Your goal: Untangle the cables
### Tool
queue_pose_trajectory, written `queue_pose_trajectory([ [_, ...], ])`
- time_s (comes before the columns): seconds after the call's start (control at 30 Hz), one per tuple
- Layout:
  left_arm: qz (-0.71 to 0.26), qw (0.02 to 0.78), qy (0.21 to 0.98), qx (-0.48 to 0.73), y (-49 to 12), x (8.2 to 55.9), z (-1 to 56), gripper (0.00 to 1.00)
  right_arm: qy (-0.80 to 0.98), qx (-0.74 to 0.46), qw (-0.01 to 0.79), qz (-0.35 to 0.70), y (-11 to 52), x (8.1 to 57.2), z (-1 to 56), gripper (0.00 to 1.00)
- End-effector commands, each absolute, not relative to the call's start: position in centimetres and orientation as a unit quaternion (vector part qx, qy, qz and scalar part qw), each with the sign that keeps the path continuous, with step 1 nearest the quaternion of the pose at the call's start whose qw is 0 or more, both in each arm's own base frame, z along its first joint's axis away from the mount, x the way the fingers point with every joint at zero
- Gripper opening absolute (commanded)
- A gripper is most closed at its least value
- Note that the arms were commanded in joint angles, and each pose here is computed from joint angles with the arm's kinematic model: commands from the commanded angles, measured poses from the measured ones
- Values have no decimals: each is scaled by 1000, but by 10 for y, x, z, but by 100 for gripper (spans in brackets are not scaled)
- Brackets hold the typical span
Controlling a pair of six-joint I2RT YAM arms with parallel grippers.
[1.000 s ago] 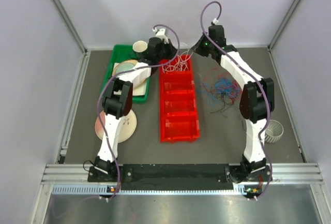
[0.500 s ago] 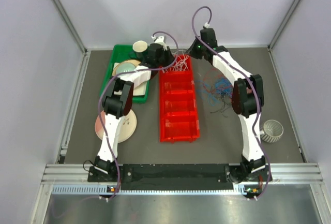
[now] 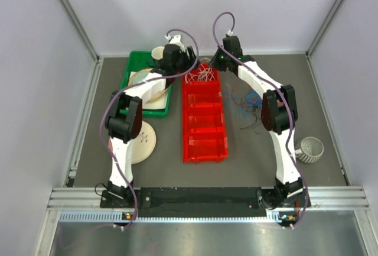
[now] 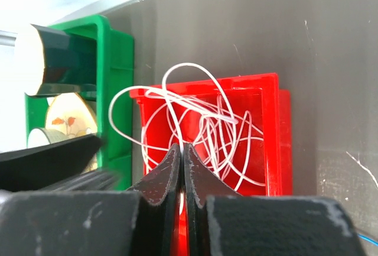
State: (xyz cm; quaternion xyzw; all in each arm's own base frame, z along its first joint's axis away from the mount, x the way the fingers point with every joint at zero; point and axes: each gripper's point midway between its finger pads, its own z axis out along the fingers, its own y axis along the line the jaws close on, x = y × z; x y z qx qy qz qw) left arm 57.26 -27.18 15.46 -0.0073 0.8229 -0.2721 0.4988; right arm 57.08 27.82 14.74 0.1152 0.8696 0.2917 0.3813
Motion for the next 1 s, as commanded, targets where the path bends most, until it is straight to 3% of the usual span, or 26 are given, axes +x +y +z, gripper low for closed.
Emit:
queue_pose_trajectory([
  [0.0, -316, 525, 790, -16, -274, 558, 225, 68, 864, 101, 397, 293, 291, 578, 153, 0],
  [0.2, -308, 535, 786, -37, -254, 542, 241, 68, 873, 86, 387, 285, 300, 578, 137, 0],
  [0.4, -297, 522, 798, -58, -229, 524, 219, 68, 883, 73, 375, 274, 304, 583, 123, 0],
  [0.7, -302, 531, 790, -55, -224, 517, 238, 68, 884, 56, 377, 270, 308, 570, 136, 0],
  [0.83, -304, 533, 788, -56, -224, 515, 244, 68, 884, 51, 381, 266, 306, 561, 146, 26],
  [0.9, -305, 531, 789, -56, -224, 514, 245, 69, 882, 49, 388, 264, 304, 559, 154, 27],
  [0.97, -309, 529, 788, -54, -225, 512, 247, 69, 877, 52, 397, 267, 302, 558, 169, 38],
])
